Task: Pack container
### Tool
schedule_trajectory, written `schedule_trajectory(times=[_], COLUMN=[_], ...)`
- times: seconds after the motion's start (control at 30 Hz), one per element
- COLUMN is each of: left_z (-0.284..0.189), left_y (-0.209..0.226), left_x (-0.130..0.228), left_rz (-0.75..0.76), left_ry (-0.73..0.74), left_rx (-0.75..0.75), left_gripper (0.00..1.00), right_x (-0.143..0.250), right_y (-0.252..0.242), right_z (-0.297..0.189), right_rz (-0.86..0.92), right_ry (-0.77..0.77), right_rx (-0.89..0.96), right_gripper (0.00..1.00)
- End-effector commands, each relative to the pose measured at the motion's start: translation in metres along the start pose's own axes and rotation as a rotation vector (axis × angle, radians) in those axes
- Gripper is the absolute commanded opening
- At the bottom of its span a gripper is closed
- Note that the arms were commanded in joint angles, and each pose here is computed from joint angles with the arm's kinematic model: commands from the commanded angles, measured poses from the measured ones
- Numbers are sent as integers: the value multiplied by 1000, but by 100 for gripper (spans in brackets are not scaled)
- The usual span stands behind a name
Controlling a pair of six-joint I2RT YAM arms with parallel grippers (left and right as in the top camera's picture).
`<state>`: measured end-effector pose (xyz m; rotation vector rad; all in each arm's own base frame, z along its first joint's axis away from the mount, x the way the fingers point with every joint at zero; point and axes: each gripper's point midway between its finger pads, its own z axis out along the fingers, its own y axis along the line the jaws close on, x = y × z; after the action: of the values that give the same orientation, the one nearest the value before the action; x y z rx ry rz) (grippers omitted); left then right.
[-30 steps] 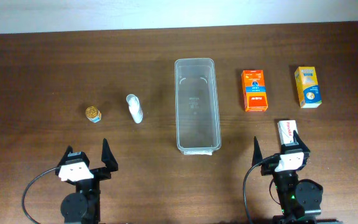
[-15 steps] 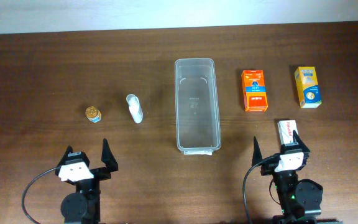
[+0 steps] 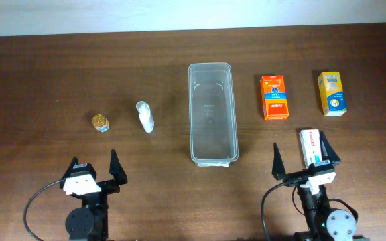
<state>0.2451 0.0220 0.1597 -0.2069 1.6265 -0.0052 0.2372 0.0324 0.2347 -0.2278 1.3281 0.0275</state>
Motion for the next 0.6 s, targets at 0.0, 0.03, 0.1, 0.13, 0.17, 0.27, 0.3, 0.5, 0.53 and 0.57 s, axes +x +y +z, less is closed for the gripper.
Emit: schedule_trajectory(times=[0.0, 0.03, 0.1, 0.13, 0.17, 0.27, 0.3, 0.5, 0.53, 0.57], left_z=[0, 0, 0, 0, 0, 0, 0, 0, 0, 0], left_y=[3, 3, 3, 3, 3, 3, 3, 3, 3, 3], left_x=[0, 0, 0, 0, 0, 0, 0, 0, 0, 0], left_rz=[15, 15, 15, 15, 15, 15, 15, 15, 15, 15], left_ry=[-5, -5, -5, -5, -5, -5, -5, -5, -5, -5], left_rx=[-13, -13, -13, -13, -13, -13, -13, -13, -13, -13], left_gripper=[99, 99, 99, 99, 99, 99, 99, 99, 99, 100], right_x=[-46, -54, -69, -76, -81, -91, -91, -79, -78, -75], right_y=[-8, -13, -17, -19, -20, -25, -26, -34, -35, -36], right_z=[0, 2, 7, 11, 16, 40, 51, 110, 117, 126], right_rz=[-20, -22, -43, -58, -66, -59, -50, 6, 15, 25], right_ry=[-76, -78, -73, -62, -46, 68, 129, 503, 558, 623], right_rx=[27, 44, 57, 56, 54, 37, 23, -37, -46, -56], right_gripper=[98, 98, 98, 98, 98, 98, 98, 98, 98, 98])
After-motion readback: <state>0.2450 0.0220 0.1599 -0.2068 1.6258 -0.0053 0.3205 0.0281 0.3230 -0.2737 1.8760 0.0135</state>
